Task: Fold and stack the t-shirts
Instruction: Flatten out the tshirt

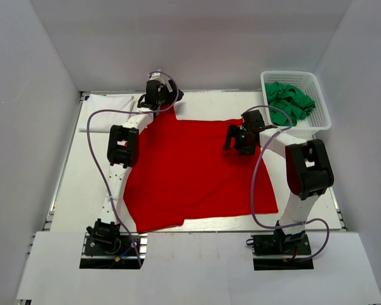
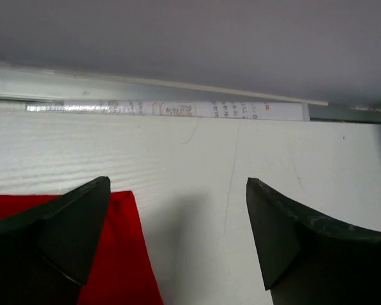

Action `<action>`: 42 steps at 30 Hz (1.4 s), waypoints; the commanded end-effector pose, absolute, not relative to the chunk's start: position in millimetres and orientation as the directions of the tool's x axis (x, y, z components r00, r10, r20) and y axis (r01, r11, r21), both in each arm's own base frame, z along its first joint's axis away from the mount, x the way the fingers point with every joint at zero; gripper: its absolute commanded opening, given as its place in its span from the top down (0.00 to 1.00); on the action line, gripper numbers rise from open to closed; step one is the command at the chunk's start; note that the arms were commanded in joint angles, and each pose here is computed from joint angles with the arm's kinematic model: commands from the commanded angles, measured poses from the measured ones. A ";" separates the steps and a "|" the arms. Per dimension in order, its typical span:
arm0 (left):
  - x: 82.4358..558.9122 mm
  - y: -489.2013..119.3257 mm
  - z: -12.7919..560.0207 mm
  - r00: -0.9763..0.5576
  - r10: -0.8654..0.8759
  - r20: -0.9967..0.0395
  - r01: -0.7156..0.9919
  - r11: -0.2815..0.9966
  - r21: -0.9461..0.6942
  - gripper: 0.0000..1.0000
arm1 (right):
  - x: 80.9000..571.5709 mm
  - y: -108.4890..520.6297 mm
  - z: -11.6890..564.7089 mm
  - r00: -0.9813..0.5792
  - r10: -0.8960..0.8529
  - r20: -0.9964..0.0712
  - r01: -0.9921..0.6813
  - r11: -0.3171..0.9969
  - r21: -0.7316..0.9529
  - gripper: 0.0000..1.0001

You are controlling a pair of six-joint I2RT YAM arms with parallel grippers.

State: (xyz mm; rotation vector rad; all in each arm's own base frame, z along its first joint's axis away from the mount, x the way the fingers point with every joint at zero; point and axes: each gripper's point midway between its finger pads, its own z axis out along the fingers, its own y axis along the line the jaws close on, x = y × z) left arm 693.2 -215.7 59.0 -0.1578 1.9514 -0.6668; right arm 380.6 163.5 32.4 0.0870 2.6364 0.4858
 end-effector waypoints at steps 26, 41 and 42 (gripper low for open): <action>647.0 -208.8 121.2 -0.559 -0.274 -0.782 0.029 0.937 -0.349 0.00 | 386.1 154.5 81.7 -0.834 0.157 -0.529 -0.043 0.938 0.345 0.10; 657.7 -247.8 36.5 -0.596 -0.293 -0.748 0.051 0.916 -0.399 0.00 | 371.3 143.7 64.3 -0.850 0.159 -0.502 -0.006 0.950 0.311 0.10; 657.7 -251.3 38.4 -0.596 -0.293 -0.748 0.067 0.910 -0.410 0.00 | 370.1 142.0 63.4 -0.852 0.159 -0.499 0.000 0.953 0.304 0.10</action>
